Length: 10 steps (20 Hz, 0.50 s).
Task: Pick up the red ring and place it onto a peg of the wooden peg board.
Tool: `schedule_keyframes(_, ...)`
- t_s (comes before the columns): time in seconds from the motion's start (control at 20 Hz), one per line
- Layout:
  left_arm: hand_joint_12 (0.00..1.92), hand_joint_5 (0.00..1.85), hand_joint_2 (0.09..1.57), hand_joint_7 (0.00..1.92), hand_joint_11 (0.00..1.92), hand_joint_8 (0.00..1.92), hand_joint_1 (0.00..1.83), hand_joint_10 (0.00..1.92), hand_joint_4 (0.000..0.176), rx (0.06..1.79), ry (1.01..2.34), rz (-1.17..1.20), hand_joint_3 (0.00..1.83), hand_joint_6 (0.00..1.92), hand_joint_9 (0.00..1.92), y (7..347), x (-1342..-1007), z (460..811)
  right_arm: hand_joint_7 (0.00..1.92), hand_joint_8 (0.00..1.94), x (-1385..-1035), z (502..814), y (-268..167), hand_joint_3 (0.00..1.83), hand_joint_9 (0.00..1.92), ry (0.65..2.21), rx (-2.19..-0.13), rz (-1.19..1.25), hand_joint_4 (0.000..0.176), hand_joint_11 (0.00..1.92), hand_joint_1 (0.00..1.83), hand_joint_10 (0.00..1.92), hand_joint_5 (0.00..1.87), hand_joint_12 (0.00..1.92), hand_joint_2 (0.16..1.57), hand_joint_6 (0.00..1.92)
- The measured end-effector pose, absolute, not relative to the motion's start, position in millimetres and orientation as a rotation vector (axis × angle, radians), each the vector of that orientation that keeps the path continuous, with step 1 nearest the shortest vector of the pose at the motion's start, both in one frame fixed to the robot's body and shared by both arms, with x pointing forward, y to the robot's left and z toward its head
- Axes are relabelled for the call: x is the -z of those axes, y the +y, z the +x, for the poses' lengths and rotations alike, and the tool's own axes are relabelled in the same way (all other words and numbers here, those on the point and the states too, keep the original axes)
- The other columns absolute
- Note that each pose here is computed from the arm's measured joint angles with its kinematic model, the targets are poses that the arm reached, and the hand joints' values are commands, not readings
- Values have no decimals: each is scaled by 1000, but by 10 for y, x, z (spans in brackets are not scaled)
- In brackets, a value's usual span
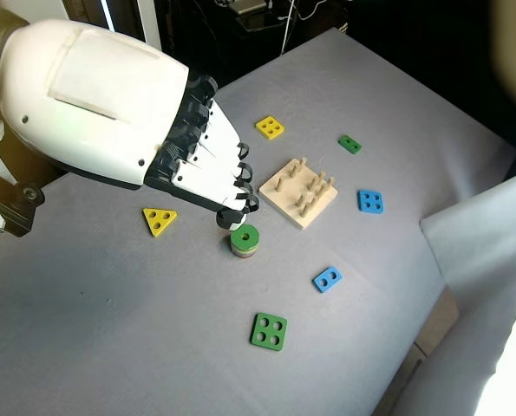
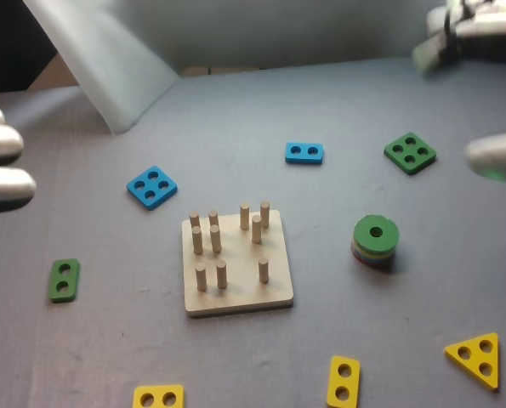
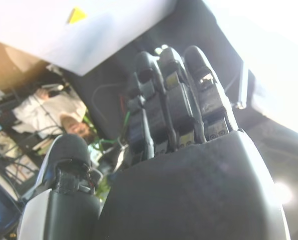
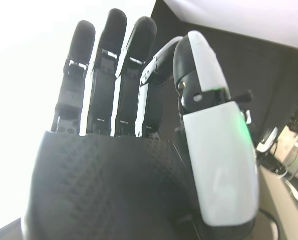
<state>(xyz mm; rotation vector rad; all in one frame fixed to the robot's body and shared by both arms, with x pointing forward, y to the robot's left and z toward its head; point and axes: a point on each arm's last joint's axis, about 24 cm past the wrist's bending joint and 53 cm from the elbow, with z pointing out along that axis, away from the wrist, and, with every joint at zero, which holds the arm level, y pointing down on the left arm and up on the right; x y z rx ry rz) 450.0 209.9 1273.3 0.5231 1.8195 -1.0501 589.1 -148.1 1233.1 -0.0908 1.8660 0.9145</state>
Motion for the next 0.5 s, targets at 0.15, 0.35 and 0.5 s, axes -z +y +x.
schedule_keyframes(0.15, 319, 232, 1223, 159, 0, 2, 0, 1, 0, 1045, 1822, 526, 12, 0, 134, 2103, -12723, 4500, 104, 8, -12324, 5831, -1402, 8, 88, 1865, -912, -134, 0, 0, 0, 10, 141, 263, 1179, 8)
schedule_keyframes(0.35, 301, 219, 1235, 148, 0, 2, 0, 1, 0, 1045, 1822, 525, 10, 2, 129, 2103, -12725, 4501, 122, 7, -12327, 5822, -1391, 5, 109, 1864, -917, -137, 0, 0, 0, 11, 149, 310, 1184, 6)
schedule_keyframes(0.5, 355, 249, 1230, 174, 0, 5, 0, 5, 0, 1045, 1822, 525, 2, 7, 150, 2104, -12724, 4502, 118, 3, -12323, 5826, -1396, 1, 99, 1866, -913, -134, 0, 0, 0, 3, 146, 273, 1180, 3)
